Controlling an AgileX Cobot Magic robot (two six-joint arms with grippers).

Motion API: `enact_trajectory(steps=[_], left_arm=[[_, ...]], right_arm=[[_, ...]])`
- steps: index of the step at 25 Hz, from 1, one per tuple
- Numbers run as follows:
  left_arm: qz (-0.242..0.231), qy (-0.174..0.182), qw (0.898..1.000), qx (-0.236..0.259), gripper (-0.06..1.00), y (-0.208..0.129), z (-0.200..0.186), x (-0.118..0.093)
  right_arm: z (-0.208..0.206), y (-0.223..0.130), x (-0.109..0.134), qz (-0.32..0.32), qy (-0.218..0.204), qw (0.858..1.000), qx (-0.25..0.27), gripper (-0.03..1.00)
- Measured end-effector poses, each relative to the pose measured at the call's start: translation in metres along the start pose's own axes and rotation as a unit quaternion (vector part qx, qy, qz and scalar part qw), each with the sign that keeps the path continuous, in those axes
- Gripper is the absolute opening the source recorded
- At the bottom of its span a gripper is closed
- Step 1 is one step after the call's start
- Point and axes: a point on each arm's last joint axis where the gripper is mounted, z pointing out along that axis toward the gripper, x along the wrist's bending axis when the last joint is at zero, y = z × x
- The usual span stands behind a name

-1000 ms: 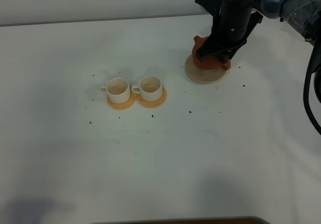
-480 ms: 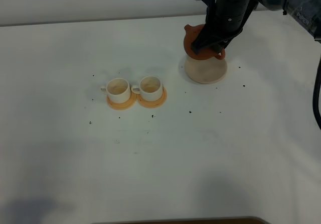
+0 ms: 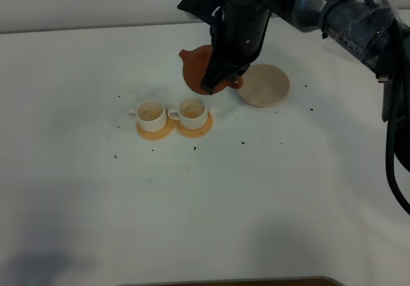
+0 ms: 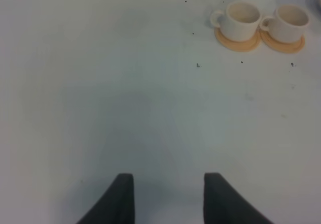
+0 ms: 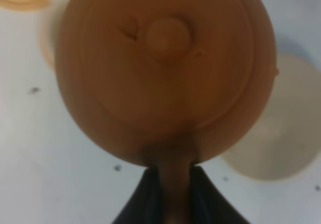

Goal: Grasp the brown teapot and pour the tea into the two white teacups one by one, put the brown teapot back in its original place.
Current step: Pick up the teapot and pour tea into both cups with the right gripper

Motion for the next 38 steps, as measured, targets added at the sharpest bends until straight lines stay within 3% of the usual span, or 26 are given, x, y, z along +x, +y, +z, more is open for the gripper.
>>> enact_trajectory(steps=[14, 38], left_arm=[[0.000, 0.000, 1.000, 0.000, 0.37, 0.000, 0.000, 0.000], [0.001, 0.000, 1.000, 0.000, 0.37, 0.000, 0.000, 0.000]], right_arm=[[0.008, 0.022, 0.067, -0.125, -0.050, 0.991, 0.016, 0.13], [0.035, 0.029, 0.088, -0.231, -0.151, 0.960, 0.055, 0.13]])
